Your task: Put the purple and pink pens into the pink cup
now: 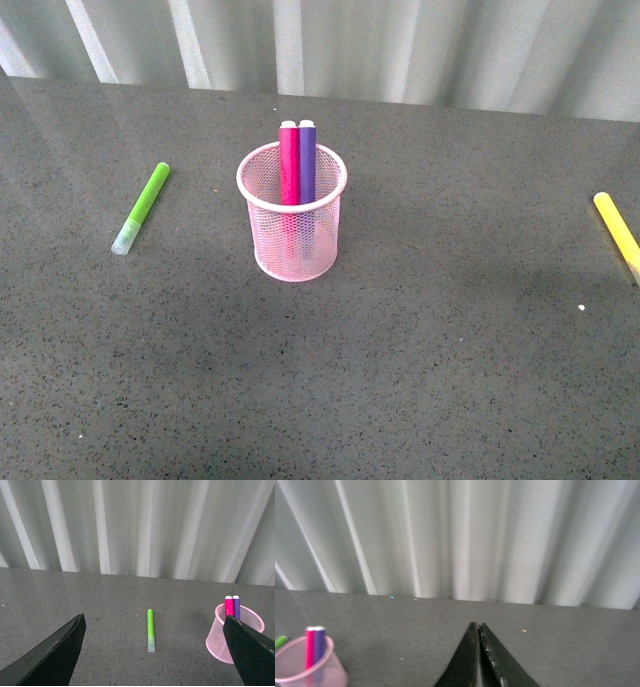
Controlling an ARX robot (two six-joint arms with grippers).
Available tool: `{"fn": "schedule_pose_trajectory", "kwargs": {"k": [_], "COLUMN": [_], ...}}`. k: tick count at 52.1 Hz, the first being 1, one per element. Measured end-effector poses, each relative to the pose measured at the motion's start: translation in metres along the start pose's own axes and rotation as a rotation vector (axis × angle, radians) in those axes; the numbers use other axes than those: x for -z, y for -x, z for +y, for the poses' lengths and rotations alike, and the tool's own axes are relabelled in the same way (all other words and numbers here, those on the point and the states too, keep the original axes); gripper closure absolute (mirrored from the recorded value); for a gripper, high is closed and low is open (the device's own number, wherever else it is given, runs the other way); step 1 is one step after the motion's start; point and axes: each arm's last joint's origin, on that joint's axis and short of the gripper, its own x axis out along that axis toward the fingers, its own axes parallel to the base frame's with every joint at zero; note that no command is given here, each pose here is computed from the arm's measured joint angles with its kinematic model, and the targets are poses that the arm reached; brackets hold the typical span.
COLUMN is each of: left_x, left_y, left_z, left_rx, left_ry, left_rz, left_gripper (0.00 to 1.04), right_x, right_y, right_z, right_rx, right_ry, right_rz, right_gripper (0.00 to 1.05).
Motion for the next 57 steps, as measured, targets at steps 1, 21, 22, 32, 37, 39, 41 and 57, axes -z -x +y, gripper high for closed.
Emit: {"fn": "schedule_pose_trajectory", "kwargs": {"k": [1,21,22,32,37,39,41,57], "left_x": [0.0,0.0,0.0,0.0,0.0,0.0,0.0,0.0], "left_y": [0.0,0.0,0.0,0.0,0.0,0.0,0.0,0.0], "left_z": [0.0,0.0,0.0,0.0,0.0,0.0,0.0,0.0], "left_rx": [0.0,0.0,0.0,0.0,0.0,0.0,0.0,0.0], "left_ry": [0.0,0.0,0.0,0.0,0.0,0.0,0.0,0.0], "left_rz": [0.0,0.0,0.0,0.0,0.0,0.0,0.0,0.0], "left_gripper": [0.07,0.07,0.07,0.07,0.07,0.07,0.07,0.07], "right_x": [0.001,0.013,0.014,0.018,0.017,0.017,0.017,0.023], "right_y": [0.001,0.014,0.015,0.019,0.022,0.023,0.023,0.036], "right_z": [-0.001,-0.013,-0.013,-0.013,-0.013,-0.013,-0.013,-0.013], "right_rx": [-0.002,0.0,0.0,0.0,0.0,0.0,0.0,0.001], "right_ry": [0.0,0.0,-0.001,-0.001,-0.001,-0.001,-0.001,-0.001], "right_rz": [0.0,-0.002,-0.003,-0.024,-0.03,-0.03,-0.03,0.003], "right_gripper": [1.01,1.01,1.01,1.01,1.01,1.01,1.01,1.01]}}
